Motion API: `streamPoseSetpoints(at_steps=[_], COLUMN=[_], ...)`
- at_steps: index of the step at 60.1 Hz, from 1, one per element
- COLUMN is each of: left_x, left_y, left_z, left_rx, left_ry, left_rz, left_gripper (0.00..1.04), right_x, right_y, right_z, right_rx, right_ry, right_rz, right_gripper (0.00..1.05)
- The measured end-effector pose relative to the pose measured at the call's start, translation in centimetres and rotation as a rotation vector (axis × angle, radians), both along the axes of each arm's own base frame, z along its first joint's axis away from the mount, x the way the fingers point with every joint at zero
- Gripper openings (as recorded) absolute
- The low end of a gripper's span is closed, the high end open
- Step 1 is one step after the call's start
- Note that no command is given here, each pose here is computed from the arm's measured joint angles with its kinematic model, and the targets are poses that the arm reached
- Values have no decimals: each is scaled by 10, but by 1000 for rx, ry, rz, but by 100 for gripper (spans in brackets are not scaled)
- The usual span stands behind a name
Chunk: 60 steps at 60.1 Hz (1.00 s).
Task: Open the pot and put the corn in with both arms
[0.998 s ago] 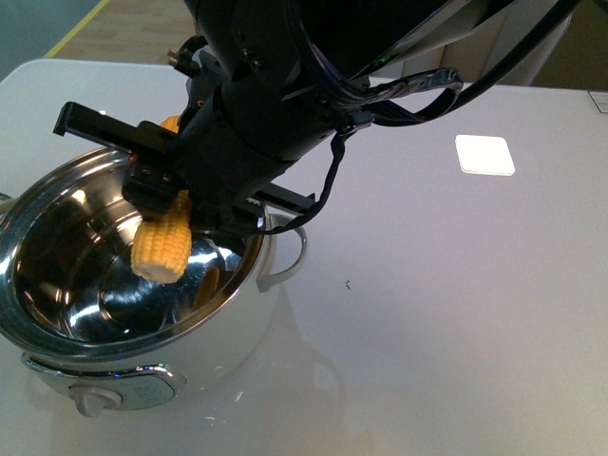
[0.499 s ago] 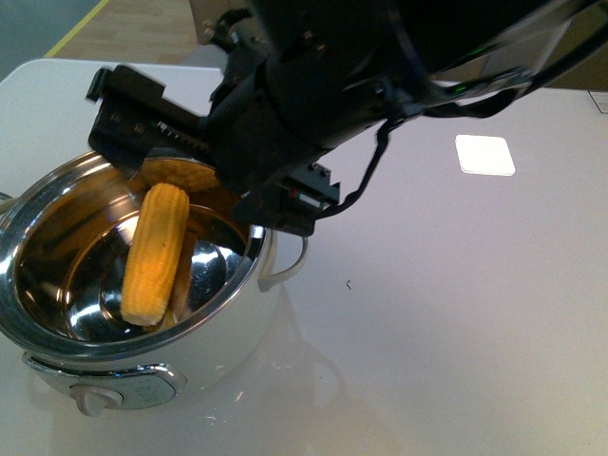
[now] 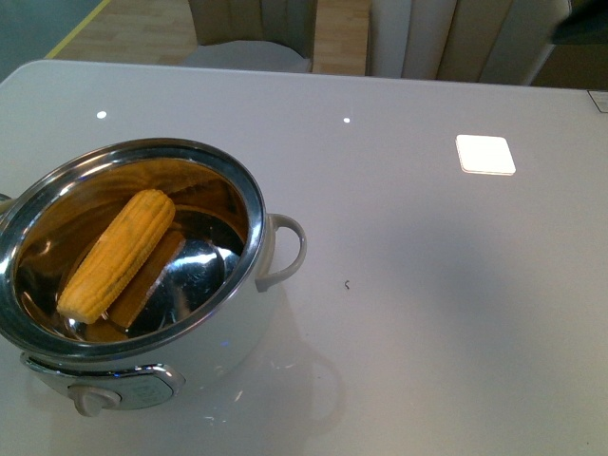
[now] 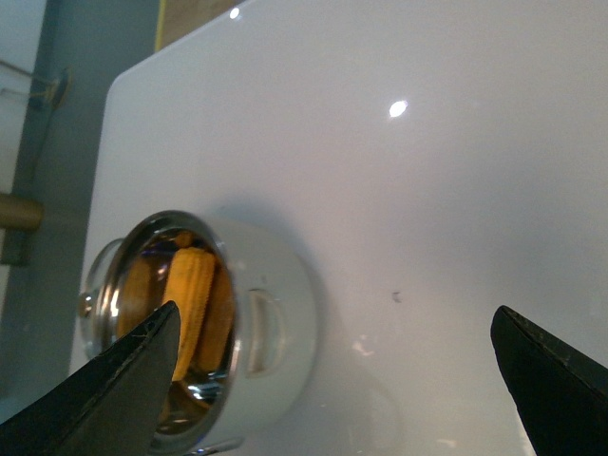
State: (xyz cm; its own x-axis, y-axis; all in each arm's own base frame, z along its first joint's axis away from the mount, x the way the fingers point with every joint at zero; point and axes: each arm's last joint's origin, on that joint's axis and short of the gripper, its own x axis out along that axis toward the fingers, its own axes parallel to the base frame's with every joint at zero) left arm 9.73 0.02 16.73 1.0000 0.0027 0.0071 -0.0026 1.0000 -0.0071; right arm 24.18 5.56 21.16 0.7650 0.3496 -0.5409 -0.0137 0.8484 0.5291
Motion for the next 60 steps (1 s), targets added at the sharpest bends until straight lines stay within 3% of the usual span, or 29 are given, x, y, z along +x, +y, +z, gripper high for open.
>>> streamPoseSetpoints(at_steps=[16,18,22,29,49,60], left_x=[0,0,0,0,0,0], left_y=[0,0,0,0,0,0], left_z=[0,0,0,0,0,0], left_rx=[0,0,0,0,0,0], left_ry=[0,0,0,0,0,0], left_rz=[0,0,0,0,0,0], left_gripper=[98,98,98,98,98,98], right_x=[-61,-64,-71,-82,-102,-112], right_y=[-58,-60,-58,-56,-56,-56], right_z=[17,17,10,2,-20,-29], right_rx=[-94,-157,-336,-458,-520,-525], right_ry=[-81,-152,-414,-647,-669,-670], right_rz=[-113,-140,-206,-227,-212,-210], right_gripper=[96,93,81,60,2,2])
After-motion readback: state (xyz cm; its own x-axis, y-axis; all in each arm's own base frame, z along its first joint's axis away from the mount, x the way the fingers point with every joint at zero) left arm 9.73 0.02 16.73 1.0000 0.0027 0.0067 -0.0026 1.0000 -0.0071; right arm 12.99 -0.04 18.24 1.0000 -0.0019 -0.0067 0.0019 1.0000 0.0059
